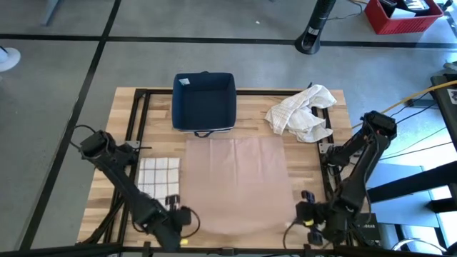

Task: Fold towel
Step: Fold the light brown towel

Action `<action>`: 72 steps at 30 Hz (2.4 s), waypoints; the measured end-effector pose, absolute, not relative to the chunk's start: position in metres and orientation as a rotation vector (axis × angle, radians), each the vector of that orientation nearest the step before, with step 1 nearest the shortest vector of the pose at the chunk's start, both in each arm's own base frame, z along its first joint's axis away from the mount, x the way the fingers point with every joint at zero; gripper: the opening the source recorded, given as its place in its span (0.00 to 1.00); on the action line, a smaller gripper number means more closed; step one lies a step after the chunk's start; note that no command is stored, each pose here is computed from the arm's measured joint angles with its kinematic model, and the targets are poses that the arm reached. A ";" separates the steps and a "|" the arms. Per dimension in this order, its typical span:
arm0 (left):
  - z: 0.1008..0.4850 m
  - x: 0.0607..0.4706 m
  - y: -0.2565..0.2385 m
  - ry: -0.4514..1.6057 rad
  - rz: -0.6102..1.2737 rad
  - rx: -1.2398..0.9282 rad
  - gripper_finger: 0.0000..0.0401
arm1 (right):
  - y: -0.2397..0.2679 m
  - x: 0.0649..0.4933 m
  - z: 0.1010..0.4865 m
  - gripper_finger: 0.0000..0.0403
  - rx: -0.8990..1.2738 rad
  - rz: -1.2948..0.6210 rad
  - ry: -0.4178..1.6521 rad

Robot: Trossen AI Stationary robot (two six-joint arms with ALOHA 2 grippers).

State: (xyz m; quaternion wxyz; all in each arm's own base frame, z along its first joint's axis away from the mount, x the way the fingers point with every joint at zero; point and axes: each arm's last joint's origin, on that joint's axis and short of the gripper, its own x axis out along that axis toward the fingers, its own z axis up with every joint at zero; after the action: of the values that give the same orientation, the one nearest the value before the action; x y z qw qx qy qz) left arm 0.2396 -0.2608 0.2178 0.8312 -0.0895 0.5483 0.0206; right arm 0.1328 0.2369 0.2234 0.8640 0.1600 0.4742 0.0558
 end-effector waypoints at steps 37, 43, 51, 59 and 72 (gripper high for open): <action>0.190 0.276 -0.129 1.245 0.614 0.224 0.00 | 0.125 0.153 0.174 0.00 0.032 -0.698 0.949; 0.174 0.274 -0.119 1.227 0.657 0.222 0.00 | 0.121 0.152 0.156 0.00 0.090 -0.686 0.925; 0.151 0.267 -0.105 1.189 0.724 0.209 0.00 | 0.107 0.148 0.136 0.00 0.102 -0.726 0.915; 0.143 0.266 -0.093 1.183 0.766 0.214 0.00 | 0.097 0.148 0.126 0.03 0.126 -0.756 0.907; 0.144 0.275 -0.077 1.221 0.746 0.236 0.21 | 0.081 0.154 0.124 0.33 0.179 -0.864 0.918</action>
State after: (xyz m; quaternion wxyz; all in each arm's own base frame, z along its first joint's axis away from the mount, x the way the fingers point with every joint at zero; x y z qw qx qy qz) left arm 0.2753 -0.0767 0.1438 0.7486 0.1080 0.5582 0.3411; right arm 0.1536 0.0807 0.1242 0.8041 0.0837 0.4286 -0.4034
